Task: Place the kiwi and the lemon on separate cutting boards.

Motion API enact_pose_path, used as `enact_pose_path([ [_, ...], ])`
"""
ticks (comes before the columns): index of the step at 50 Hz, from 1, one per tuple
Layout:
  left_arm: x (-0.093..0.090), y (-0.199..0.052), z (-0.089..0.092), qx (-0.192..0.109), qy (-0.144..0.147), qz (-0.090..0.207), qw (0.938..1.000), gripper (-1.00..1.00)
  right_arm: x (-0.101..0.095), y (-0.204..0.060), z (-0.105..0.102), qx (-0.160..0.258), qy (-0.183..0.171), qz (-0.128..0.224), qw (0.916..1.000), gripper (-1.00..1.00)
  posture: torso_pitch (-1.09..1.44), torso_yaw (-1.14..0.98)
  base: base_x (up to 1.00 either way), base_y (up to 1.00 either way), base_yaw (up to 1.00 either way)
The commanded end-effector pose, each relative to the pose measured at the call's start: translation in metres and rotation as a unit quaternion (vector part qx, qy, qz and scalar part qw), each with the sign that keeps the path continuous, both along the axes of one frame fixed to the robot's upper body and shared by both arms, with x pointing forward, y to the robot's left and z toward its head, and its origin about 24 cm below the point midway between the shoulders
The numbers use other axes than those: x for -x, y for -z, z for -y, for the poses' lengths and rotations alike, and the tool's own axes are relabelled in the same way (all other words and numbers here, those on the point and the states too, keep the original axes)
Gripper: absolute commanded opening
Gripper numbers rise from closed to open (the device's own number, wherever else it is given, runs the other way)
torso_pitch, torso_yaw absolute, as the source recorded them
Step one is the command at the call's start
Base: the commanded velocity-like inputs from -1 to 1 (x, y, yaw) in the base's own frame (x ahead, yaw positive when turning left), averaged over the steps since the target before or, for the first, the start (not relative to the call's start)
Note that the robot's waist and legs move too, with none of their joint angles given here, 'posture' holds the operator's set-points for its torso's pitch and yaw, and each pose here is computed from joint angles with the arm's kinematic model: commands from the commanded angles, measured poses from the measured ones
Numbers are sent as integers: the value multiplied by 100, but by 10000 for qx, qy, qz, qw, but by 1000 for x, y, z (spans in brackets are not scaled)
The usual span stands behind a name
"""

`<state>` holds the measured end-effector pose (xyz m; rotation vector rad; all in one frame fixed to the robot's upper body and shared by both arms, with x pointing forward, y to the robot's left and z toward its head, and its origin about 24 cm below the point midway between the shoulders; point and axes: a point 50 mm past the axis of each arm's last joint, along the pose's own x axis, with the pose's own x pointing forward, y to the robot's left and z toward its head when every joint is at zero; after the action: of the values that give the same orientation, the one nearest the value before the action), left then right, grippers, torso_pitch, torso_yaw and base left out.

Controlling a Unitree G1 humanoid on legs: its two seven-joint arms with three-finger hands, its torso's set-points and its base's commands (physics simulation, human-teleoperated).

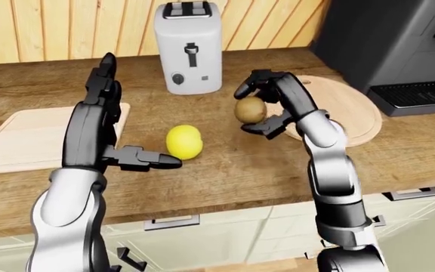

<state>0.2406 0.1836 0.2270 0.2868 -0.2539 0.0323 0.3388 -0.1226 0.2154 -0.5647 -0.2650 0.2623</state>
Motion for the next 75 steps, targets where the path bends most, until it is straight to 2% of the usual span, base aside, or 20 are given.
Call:
enact_pose_path([
  [1, 5, -12, 1, -81, -8, 382, 9992, 100, -5, -22, 7, -38, 124, 492, 9987, -44, 0, 0, 0, 0, 0],
  [9, 5, -11, 0, -85, -12, 379, 9992, 100, -41, -24, 44, 161, 763, 495, 9957, -44, 0, 0, 0, 0, 0],
  [12, 5, -11, 1, -89, 2, 368, 9993, 100, -49, -25, 53, 173, 934, 495, 9943, -44, 0, 0, 0, 0, 0],
  [17, 5, -10, 1, -98, -14, 360, 9993, 100, -62, -25, 79, 205, 1420, 499, 9884, -44, 0, 0, 0, 0, 0],
  [23, 6, -11, 1, -95, -12, 374, 9993, 100, -66, -28, 102, 233, 1864, 547, 9807, -44, 0, 0, 0, 0, 0],
  [34, 7, -11, 0, -92, -16, 380, 9992, 100, -66, -25, 128, 369, 2406, 591, 9681, -44, 0, 0, 0, 0, 0],
  [41, 7, -11, 0, -88, -12, 387, 9992, 100, -66, -22, 130, 427, 2448, 540, 9671, -40, 0, 0, 0, 0, 0],
  [54, 8, -11, -1, -81, -27, 396, 9992, 100, -66, -16, 131, 527, 2468, 435, 9667, 6, 0, 0, 0, 0, 0],
  [75, 9, -13, -2, -81, -41, 405, 9991, 100, -65, -16, 134, 504, 2470, 367, 9670, 58, 0, 0, 0, 0, 0],
])
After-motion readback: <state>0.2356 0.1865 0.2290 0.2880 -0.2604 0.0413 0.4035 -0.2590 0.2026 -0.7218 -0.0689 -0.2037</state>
